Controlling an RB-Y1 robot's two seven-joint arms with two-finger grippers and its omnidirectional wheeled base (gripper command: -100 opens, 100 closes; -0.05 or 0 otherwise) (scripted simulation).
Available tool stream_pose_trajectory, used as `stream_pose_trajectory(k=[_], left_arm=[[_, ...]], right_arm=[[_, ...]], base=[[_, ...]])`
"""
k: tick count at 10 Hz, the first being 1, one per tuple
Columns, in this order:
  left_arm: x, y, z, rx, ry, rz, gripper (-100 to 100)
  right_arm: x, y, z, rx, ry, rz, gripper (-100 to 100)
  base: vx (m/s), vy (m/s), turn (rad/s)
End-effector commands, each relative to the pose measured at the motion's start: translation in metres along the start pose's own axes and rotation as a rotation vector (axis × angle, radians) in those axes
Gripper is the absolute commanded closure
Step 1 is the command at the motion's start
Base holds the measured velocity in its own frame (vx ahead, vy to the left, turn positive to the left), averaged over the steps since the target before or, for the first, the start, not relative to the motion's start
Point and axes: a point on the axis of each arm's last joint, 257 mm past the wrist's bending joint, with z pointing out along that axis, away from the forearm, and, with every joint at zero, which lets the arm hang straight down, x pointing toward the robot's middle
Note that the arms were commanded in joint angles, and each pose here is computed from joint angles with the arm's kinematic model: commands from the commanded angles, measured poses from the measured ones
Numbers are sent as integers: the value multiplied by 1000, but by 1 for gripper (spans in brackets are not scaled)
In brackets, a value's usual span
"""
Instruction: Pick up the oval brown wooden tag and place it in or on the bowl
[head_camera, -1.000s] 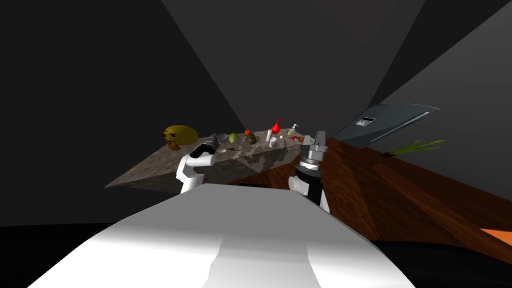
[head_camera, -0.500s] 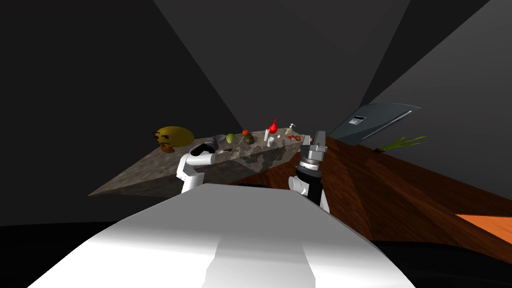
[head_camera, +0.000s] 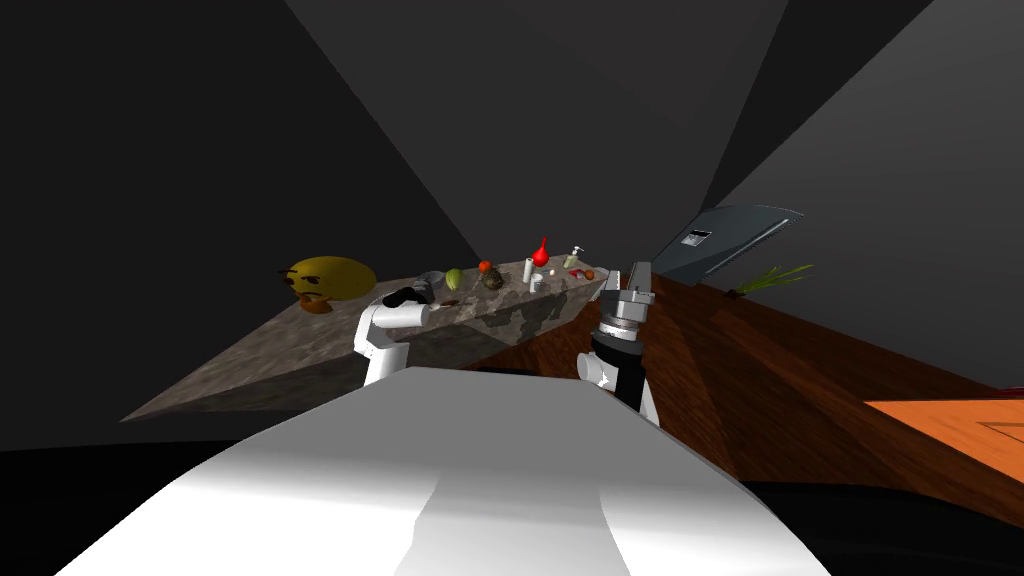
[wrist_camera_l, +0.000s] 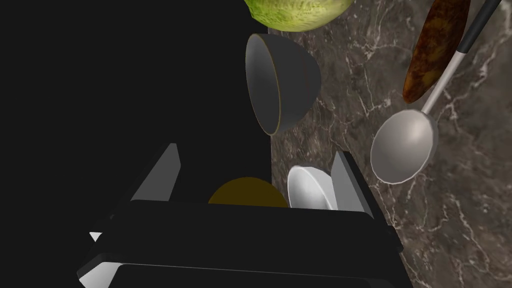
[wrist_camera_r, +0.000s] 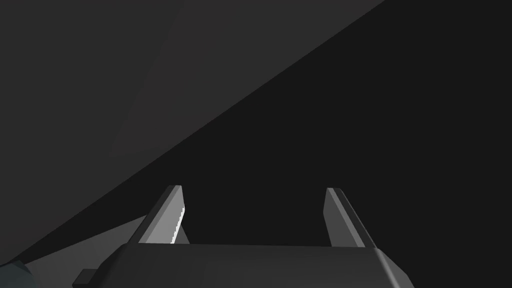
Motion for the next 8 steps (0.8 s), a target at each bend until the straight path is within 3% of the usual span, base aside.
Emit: stream_pose_trajectory(k=[1,6,8], left_arm=[[-5,10,2,-37,-14,-4,-100],[-24,46,6,-177,-75,-31,-100],[-34,71,5,-264,-111,-50,-100]], right_arm=[[0,0,0,0,0,0,0],[0,0,0,0,0,0,0],[0,0,0,0,0,0,0]], base=[[25,-5,-54],[37,-3,-97],[45,-2,-124]])
